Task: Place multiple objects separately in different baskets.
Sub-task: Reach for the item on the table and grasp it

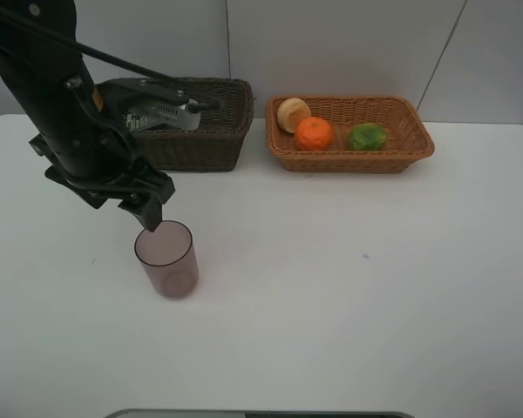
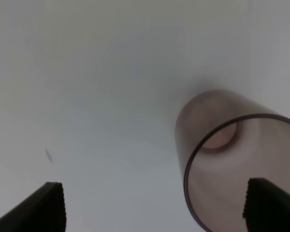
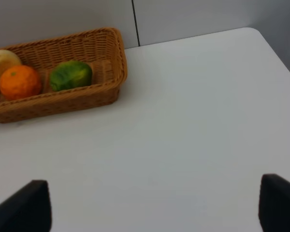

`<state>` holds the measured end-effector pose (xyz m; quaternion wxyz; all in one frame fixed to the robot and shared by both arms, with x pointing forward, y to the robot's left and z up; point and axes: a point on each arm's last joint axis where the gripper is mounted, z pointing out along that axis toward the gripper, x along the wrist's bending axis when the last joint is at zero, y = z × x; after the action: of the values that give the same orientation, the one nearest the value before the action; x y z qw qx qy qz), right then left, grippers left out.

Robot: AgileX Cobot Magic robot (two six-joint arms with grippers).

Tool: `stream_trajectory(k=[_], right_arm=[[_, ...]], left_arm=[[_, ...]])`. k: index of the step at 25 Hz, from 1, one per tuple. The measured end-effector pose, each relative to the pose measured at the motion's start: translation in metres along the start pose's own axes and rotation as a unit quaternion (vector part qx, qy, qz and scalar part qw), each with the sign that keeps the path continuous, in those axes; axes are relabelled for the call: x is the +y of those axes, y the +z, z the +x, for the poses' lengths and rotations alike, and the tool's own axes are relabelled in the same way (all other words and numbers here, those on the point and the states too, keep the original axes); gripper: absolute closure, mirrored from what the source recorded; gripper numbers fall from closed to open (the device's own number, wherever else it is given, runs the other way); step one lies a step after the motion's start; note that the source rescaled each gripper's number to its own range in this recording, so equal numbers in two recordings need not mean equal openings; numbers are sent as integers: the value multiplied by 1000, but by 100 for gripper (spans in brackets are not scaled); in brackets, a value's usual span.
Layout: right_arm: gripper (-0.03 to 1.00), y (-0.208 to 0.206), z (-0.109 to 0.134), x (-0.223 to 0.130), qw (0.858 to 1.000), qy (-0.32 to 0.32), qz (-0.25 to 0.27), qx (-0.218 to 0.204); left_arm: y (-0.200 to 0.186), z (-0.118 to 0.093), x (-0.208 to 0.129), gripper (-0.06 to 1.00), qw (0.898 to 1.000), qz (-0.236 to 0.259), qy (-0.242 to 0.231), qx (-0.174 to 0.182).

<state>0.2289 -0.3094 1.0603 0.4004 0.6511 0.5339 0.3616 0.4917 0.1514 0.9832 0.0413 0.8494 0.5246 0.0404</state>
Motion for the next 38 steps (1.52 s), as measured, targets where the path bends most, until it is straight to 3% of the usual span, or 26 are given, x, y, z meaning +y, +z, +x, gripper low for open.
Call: stream_trajectory(k=[11, 18, 38], right_arm=[[9, 0, 0, 0, 1000, 0, 0, 0], [9, 0, 0, 0, 1000, 0, 0, 0], [9, 0, 0, 0, 1000, 0, 0, 0]], left_arm=[[17, -1, -5, 0, 999, -33, 10, -6], [38, -2, -6, 0, 1000, -1, 14, -5], [79, -4, 3, 0, 1000, -2, 15, -7]])
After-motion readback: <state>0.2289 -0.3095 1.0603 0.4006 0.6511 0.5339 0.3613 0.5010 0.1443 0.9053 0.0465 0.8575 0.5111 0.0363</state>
